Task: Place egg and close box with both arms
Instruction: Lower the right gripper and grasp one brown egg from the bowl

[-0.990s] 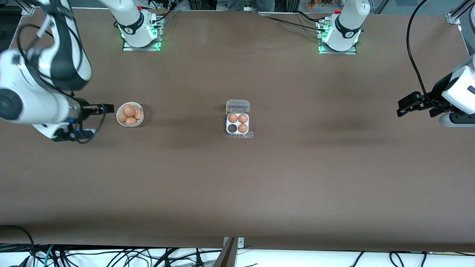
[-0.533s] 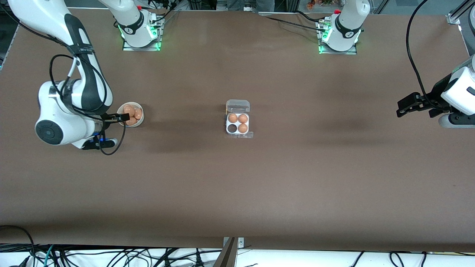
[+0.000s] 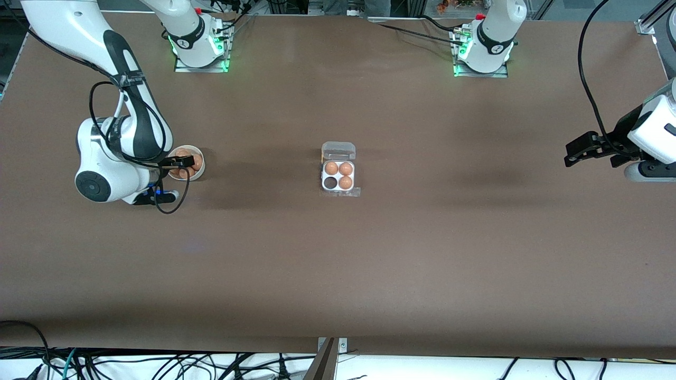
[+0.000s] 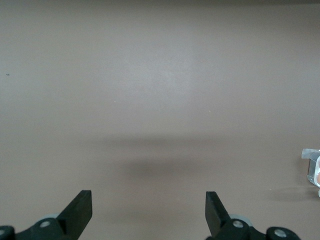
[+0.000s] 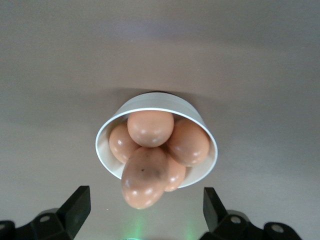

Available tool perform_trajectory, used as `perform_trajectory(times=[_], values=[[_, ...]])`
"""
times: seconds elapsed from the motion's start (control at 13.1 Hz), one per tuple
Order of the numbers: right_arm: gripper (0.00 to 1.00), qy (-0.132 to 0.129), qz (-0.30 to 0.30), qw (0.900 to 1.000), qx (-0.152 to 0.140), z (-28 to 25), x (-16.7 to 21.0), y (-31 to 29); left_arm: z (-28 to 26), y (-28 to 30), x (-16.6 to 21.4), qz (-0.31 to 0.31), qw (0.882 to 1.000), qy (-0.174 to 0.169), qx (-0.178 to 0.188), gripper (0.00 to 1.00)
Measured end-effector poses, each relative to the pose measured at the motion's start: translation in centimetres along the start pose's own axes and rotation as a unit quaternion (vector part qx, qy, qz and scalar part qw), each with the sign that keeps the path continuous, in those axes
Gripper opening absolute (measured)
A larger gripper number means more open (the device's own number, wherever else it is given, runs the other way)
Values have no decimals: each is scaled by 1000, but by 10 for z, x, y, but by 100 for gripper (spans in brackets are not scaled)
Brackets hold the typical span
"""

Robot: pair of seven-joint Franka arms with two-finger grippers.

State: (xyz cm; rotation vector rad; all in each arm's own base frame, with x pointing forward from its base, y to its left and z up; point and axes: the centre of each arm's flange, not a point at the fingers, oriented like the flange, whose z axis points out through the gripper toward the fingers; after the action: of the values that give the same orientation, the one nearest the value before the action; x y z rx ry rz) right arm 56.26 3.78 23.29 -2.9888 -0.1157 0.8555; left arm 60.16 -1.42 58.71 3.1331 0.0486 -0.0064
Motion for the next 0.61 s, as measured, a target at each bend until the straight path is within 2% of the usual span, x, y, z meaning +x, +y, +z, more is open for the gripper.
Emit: perform_trajectory(times=[0.23, 0.61], values=[[100, -1, 10, 1000, 13, 4, 2, -2, 0, 0, 0, 0, 1000, 0, 0, 100], [100, -10, 50, 999, 14, 13, 6, -2, 0, 0, 0, 0, 1000, 0, 0, 100]])
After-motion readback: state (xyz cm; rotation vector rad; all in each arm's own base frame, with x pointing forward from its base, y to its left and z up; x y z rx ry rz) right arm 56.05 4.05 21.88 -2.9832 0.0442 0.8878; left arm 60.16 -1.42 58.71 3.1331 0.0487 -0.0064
